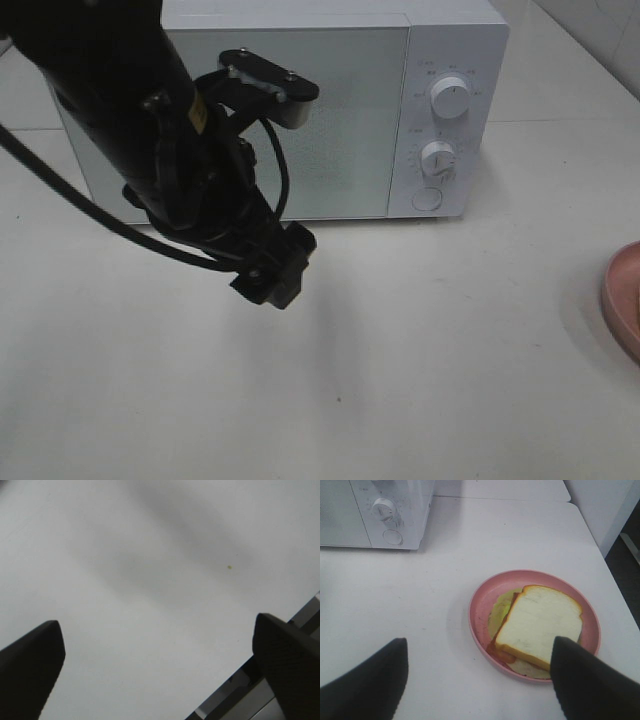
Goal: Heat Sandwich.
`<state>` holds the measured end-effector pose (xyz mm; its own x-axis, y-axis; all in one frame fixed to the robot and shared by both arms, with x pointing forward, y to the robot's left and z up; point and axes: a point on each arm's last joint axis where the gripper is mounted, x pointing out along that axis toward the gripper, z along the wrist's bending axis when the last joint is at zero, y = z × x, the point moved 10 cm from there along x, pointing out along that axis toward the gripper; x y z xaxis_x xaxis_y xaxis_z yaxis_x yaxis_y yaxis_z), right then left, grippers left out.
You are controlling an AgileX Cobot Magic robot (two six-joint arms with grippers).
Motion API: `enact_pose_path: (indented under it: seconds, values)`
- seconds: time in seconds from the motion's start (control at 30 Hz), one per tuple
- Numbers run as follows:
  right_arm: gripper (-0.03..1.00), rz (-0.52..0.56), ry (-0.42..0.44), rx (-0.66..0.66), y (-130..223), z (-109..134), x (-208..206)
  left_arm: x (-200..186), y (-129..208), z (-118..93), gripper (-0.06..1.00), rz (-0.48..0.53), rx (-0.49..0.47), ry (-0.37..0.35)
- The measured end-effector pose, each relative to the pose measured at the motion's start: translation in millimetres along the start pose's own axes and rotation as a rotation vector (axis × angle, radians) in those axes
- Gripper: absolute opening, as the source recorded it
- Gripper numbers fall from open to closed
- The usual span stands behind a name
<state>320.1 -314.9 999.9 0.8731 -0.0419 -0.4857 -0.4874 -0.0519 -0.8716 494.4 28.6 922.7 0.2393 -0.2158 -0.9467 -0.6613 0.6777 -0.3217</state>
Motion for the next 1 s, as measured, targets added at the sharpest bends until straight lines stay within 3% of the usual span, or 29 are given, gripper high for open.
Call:
enact_pose_path:
  seconds: [0.17,0.2,0.3,0.47,0.63,0.83,1.0]
  values:
    - [0.76,0.0,0.0,0.0,0,0,0,-8,11,36,0.97,0.04,-0.112,-0.047]
    - [0.76,0.0,0.0,0.0,0,0,0,-10,17,50,0.97,0.044,-0.164,-0.049]
    - [0.76,0.0,0.0,0.0,0,0,0,-13,25,62,0.97,0.048,-0.201,-0.04]
    - [0.76,0.0,0.0,0.0,0,0,0,-23,55,94,0.97,0.047,-0.312,-0.035]
    - [0.76,0.0,0.0,0.0,0,0,0,-40,100,126,0.97,0.023,-0.454,-0.077]
    - [0.76,0.0,0.0,0.0,0,0,0,-61,140,147,0.97,-0.024,-0.589,-0.135]
    - [0.76,0.0,0.0,0.0,0,0,0,-77,170,144,0.97,-0.048,-0.645,-0.164]
